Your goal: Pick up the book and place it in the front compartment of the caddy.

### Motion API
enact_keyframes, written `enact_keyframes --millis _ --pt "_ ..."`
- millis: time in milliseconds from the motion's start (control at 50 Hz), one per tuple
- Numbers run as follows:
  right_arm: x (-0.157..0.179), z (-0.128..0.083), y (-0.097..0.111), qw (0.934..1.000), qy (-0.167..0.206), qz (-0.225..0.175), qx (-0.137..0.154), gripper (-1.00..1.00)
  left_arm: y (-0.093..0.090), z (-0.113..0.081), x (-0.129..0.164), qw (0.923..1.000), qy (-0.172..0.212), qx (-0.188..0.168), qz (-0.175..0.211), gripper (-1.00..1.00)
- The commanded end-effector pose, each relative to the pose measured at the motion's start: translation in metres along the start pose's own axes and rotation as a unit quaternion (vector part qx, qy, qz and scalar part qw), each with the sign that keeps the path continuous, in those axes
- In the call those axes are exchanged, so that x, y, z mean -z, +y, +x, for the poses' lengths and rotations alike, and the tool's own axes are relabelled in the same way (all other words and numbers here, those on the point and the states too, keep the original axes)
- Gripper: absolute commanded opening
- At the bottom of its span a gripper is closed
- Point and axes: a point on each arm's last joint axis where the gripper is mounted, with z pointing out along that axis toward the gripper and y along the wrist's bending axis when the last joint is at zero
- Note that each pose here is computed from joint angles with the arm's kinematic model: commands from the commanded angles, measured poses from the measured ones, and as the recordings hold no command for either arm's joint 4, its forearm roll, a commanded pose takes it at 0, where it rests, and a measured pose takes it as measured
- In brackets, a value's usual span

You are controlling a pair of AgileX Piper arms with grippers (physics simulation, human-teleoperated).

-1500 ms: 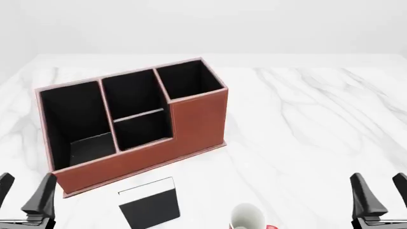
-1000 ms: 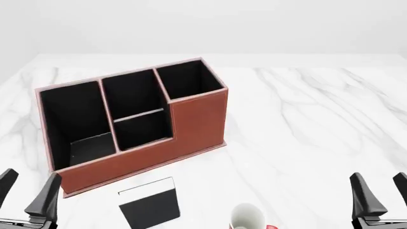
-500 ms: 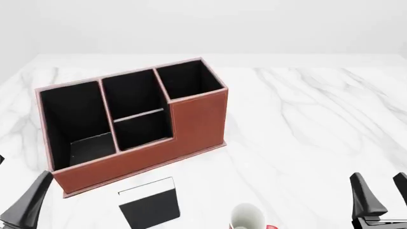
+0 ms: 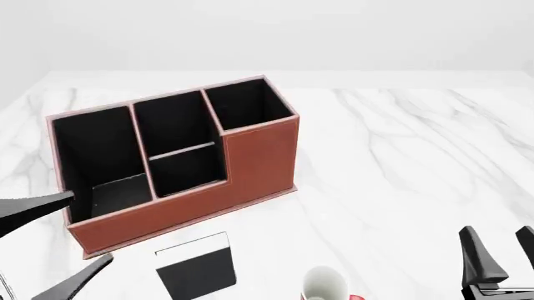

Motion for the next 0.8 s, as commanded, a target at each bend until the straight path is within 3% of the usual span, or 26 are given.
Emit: enact_keyframes --millis 20,60,160,540,800 --pt "0.0 0.0 0.0 1.0 0.0 0.0 0.0 1.0 -0.001 -0.007 -0.029 0.992 0.089 -0.033 0.084 1.0" --pt "0.0 0.0 0.0 1.0 0.0 0.0 0.0 1.0 -0.007 -0.004 -0.035 0.9865 0.11 -0.037 0.115 1.0" --pt "0.0 0.0 0.0 1.0 0.0 0.0 0.0 1.0 -0.008 -0.008 -0.042 0.9804 0.13 -0.045 0.141 1.0" --pt "0.0 0.0 0.0 1.0 0.0 0.0 0.0 1.0 -0.001 -0.021 -0.075 0.9698 0.176 -0.059 0.158 1.0" --pt "0.0 0.0 0.0 1.0 0.0 0.0 0.0 1.0 -0.007 -0.009 -0.096 0.96 0.206 -0.071 0.176 1.0"
